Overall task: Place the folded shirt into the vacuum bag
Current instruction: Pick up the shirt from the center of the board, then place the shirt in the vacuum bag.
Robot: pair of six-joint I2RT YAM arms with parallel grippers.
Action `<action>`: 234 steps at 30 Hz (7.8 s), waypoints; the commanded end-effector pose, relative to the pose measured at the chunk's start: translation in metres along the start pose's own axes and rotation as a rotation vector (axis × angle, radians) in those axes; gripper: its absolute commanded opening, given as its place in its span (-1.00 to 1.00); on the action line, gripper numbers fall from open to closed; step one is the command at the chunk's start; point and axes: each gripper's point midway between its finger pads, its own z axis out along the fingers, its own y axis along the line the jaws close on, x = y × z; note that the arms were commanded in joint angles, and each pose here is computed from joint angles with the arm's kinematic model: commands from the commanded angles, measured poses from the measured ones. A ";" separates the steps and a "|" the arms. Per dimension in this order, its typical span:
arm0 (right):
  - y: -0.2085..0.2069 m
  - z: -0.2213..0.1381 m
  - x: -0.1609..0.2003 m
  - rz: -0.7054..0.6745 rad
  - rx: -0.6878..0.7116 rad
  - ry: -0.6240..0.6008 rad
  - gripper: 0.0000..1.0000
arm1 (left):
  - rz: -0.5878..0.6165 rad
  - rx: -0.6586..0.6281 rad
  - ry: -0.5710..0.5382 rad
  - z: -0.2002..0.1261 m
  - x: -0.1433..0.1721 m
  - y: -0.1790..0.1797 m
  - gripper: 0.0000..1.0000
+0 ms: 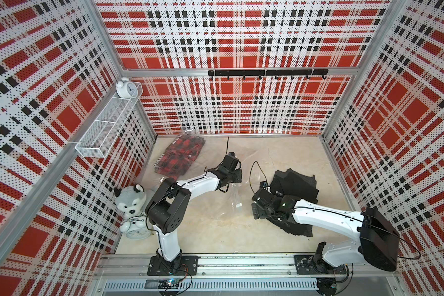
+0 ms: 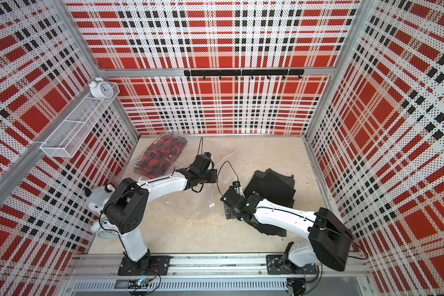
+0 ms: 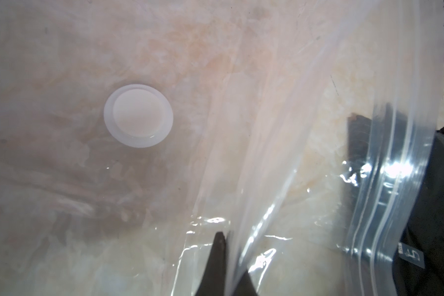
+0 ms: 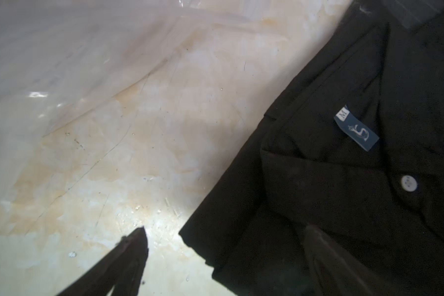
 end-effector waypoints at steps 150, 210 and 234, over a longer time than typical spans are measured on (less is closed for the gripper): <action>-0.075 0.001 0.012 0.493 -0.341 -0.125 0.23 | 0.032 0.593 -0.043 -0.028 0.041 -0.232 -0.95; -0.284 0.099 -0.114 0.565 -0.133 -0.090 0.31 | 0.279 0.196 -0.027 0.087 0.008 -0.215 -0.66; -0.254 0.082 -0.120 0.483 -0.128 -0.100 -0.96 | 0.256 0.282 -0.013 0.091 0.006 -0.229 -0.92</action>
